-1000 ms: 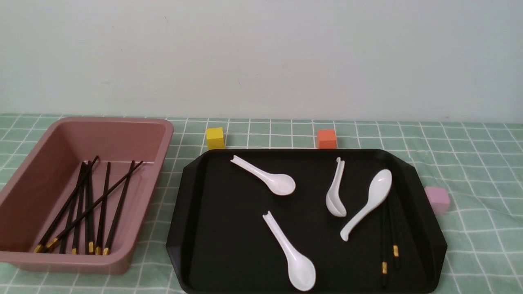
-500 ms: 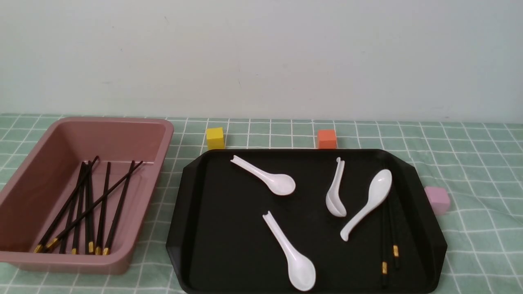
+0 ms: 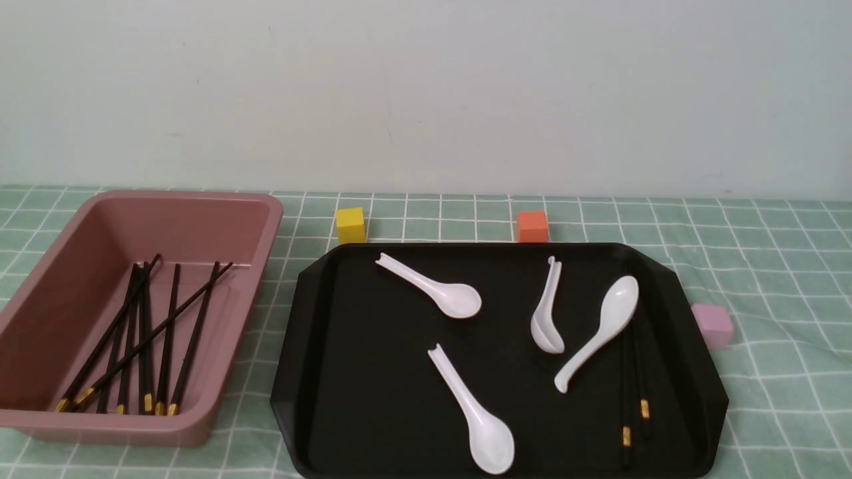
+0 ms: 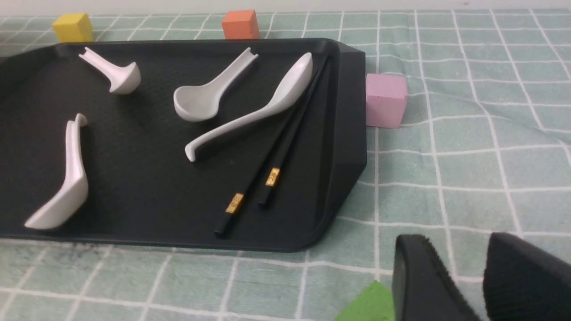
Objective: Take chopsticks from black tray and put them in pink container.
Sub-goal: 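Move the gripper over the chopsticks on the black tray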
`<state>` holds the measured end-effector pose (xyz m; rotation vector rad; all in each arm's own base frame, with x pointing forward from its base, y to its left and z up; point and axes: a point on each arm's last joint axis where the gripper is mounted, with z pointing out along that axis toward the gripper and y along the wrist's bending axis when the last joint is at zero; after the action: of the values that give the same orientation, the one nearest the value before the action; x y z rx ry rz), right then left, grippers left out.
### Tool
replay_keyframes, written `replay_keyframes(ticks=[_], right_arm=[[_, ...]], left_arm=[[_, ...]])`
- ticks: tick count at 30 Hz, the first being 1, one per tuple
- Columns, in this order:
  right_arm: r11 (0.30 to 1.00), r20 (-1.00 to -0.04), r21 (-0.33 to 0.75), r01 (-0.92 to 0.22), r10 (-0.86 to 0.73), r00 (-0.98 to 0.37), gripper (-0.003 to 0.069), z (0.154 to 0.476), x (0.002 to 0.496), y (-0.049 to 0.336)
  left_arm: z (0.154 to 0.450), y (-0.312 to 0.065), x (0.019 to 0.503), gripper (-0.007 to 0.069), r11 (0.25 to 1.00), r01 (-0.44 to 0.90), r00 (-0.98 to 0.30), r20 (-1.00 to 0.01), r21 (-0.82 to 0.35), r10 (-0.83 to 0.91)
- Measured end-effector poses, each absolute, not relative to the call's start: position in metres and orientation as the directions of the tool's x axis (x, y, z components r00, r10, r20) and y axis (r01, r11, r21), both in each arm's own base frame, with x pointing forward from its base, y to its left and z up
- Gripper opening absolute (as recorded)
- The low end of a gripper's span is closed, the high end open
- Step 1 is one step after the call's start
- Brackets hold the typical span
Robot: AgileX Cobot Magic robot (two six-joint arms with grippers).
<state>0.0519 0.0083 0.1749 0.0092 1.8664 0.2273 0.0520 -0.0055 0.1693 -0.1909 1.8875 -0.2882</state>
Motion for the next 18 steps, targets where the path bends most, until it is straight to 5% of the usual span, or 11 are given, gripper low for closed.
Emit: replay_keyframes(ticks=[9, 18], right_arm=[[0.809, -0.791, 0.578, -0.109, 0.522, -0.319, 0.0240, 0.181, 0.052, 0.019], [0.693, -0.701, 0.710, -0.128, 0.679, -0.217, 0.0240, 0.193, 0.054, 0.017]], left_arm=[[0.169, -0.006, 0.052, 0.0239, 0.956, 0.010, -0.328, -0.905, -0.292, -0.272], [0.169, -0.006, 0.052, 0.0239, 0.956, 0.010, -0.328, -0.905, -0.292, -0.272]])
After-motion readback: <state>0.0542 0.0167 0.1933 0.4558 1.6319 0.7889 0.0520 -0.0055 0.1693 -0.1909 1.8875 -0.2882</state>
